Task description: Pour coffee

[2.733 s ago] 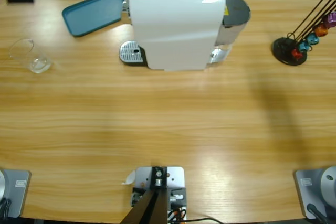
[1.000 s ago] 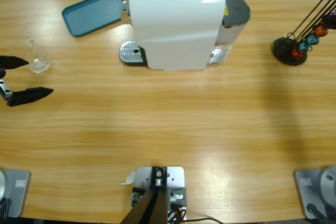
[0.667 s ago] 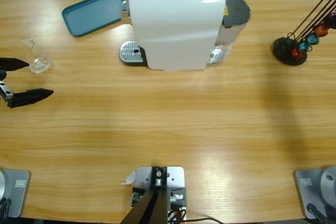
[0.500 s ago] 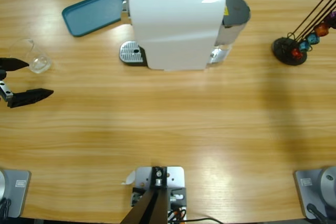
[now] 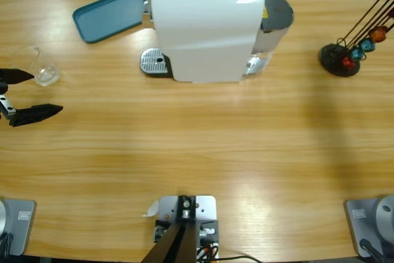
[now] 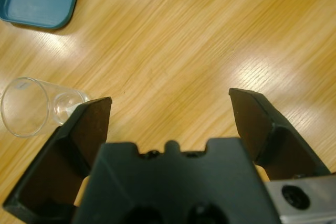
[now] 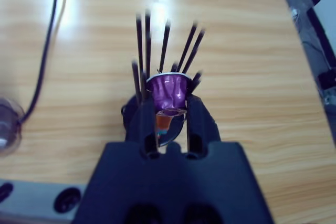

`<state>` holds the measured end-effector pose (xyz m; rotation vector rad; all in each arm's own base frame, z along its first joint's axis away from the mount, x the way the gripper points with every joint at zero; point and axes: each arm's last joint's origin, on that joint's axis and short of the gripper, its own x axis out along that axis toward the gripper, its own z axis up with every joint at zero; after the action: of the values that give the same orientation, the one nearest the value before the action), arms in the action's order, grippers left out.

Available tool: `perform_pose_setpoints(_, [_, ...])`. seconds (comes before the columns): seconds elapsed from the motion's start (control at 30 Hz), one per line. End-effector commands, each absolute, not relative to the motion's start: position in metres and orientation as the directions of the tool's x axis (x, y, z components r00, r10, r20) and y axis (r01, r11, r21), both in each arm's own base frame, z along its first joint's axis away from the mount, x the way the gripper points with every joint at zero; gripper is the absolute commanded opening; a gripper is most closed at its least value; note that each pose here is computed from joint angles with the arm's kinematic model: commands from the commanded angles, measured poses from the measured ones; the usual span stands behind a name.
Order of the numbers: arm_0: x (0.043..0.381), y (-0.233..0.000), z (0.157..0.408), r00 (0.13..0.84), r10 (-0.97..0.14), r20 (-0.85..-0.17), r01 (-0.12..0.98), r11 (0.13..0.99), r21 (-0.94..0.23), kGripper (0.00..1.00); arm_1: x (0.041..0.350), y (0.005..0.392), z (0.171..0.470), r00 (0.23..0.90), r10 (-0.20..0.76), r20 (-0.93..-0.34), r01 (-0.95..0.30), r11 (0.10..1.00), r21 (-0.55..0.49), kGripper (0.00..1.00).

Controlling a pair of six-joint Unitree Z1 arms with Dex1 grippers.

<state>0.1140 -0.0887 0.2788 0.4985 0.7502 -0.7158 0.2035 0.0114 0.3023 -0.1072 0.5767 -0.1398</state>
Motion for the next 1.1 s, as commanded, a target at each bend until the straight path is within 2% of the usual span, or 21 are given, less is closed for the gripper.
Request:
perform_pose_setpoints(0.03, [0.108, -0.084, 0.270, 0.528, -0.395, -0.751, 0.726, 0.669, 0.159, 0.968, 0.195, 0.011, 0.348, 0.875, -0.181, -0.449, 0.132, 0.982, -0.138, 0.089])
perform_pose_setpoints(0.13, [0.108, -0.084, 0.270, 0.528, -0.395, -0.751, 0.726, 0.669, 0.159, 0.968, 0.183, 0.016, 0.366, 0.898, -0.136, -0.418, 0.092, 0.988, -0.123, 0.094])
perform_pose_setpoints(0.2, [0.107, -0.084, 0.270, 0.527, -0.398, -0.751, 0.728, 0.667, 0.157, 0.968, 0.170, 0.028, 0.376, 0.910, 0.028, -0.415, -0.077, 0.992, -0.102, 0.094])
perform_pose_setpoints(0.23, [0.106, -0.084, 0.270, 0.527, -0.403, -0.748, 0.729, 0.666, 0.155, 0.968, 0.166, 0.036, 0.377, 0.891, 0.140, -0.431, -0.199, 0.975, -0.096, 0.094])
perform_pose_setpoints(0.3, [0.105, -0.082, 0.273, 0.535, -0.414, -0.737, 0.729, 0.666, 0.155, 0.968, 0.157, 0.053, 0.377, 0.814, 0.342, -0.469, -0.431, 0.897, -0.095, 0.089])
perform_pose_setpoints(0.37, [0.102, -0.080, 0.276, 0.543, -0.430, -0.721, 0.730, 0.666, 0.153, 0.968, 0.145, 0.070, 0.378, 0.716, 0.497, -0.491, -0.611, 0.786, -0.096, 0.089])
perform_pose_setpoints(0.43, [0.097, -0.078, 0.281, 0.555, -0.453, -0.698, 0.732, 0.665, 0.150, 0.967, 0.136, 0.085, 0.382, 0.628, 0.602, -0.494, -0.731, 0.673, -0.110, 0.089])
perform_pose_setpoints(0.5, [0.092, -0.076, 0.284, 0.535, -0.482, -0.694, 0.747, 0.653, 0.122, 0.964, 0.132, 0.105, 0.388, 0.549, 0.679, -0.488, -0.824, 0.536, -0.182, 0.085])
perform_pose_setpoints(0.63, [0.094, -0.080, 0.281, 0.476, -0.483, -0.735, 0.772, 0.630, 0.087, 0.964, 0.150, 0.167, 0.391, 0.392, 0.748, -0.536, -0.920, 0.321, -0.225, 0.085])
perform_pose_setpoints(0.8, [0.091, -0.078, 0.278, 0.472, -0.479, -0.740, 0.772, 0.629, 0.085, 0.964, 0.191, 0.246, 0.394, 0.286, 0.781, -0.556, -0.956, 0.194, -0.219, 0.085])
perform_pose_setpoints(0.9, [0.090, -0.077, 0.278, 0.477, -0.483, -0.735, 0.772, 0.630, 0.087, 0.964, 0.218, 0.281, 0.391, 0.271, 0.784, -0.559, -0.960, 0.174, -0.221, 0.088])
perform_pose_setpoints(1.1, [0.090, -0.076, 0.276, 0.478, -0.482, -0.734, 0.771, 0.631, 0.088, 0.964, 0.253, 0.311, 0.388, 0.334, 0.768, -0.546, -0.939, 0.225, -0.259, 0.089])
